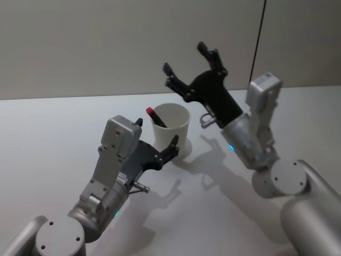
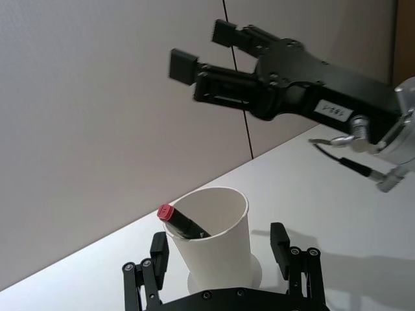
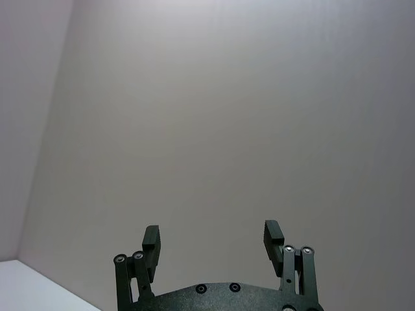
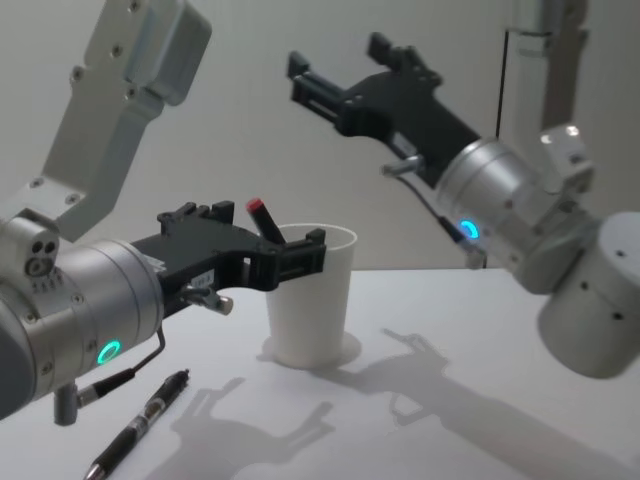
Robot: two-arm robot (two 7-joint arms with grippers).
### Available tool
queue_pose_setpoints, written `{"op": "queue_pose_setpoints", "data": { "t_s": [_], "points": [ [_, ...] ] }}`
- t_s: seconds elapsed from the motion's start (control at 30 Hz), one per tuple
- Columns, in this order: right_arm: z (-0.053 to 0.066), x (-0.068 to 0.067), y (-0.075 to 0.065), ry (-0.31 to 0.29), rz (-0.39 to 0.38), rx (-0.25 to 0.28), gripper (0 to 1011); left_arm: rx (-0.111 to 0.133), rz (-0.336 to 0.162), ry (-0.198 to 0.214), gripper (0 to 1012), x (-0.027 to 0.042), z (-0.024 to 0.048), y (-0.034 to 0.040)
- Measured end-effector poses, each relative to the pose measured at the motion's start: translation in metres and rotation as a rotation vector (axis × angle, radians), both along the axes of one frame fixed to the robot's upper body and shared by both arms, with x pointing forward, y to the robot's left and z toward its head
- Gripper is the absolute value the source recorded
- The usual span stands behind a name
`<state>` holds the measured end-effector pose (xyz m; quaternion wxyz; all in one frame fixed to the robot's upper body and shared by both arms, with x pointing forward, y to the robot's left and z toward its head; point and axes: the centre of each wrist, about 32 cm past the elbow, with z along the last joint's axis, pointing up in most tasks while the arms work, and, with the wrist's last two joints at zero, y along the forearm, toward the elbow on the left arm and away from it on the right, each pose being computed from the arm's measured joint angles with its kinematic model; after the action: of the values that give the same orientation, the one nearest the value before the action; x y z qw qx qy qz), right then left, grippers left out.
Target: Place the pen into the pen holder.
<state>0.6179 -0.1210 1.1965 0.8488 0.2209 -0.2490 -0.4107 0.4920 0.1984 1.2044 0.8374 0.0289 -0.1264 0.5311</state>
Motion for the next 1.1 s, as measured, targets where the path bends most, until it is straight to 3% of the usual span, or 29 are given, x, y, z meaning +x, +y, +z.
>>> {"op": "queue_pose_setpoints", "data": {
  "t_s": [0.03, 0.2, 0.27, 0.47, 0.57, 0.67, 1.1],
  "points": [
    [0.0, 0.0, 0.0, 0.0, 0.0, 0.0, 1001, 0.0, 0.0, 0.0, 1000, 0.0, 0.0, 0.0],
    [0.001, -0.028, -0.011, 0.033, -0.088, 0.03, 1001, 0.0, 0.0, 0.0, 1000, 0.0, 0.0, 0.0],
    [0.001, -0.03, -0.012, 0.039, -0.096, 0.031, 1001, 0.0, 0.0, 0.0, 1000, 0.0, 0.0, 0.0],
    [0.0, -0.067, -0.028, 0.098, -0.202, 0.066, 1001, 0.0, 0.0, 0.0, 1000, 0.0, 0.0, 0.0],
    [-0.001, -0.078, -0.033, 0.123, -0.233, 0.073, 1001, 0.0, 0.0, 0.0, 1000, 0.0, 0.0, 0.0],
    [-0.006, -0.1, -0.043, 0.171, -0.279, 0.083, 1001, 0.0, 0.0, 0.0, 1000, 0.0, 0.0, 0.0],
    [-0.025, -0.16, -0.068, 0.322, -0.37, 0.109, 1001, 0.0, 0.0, 0.0, 1000, 0.0, 0.0, 0.0]
  ]
}}
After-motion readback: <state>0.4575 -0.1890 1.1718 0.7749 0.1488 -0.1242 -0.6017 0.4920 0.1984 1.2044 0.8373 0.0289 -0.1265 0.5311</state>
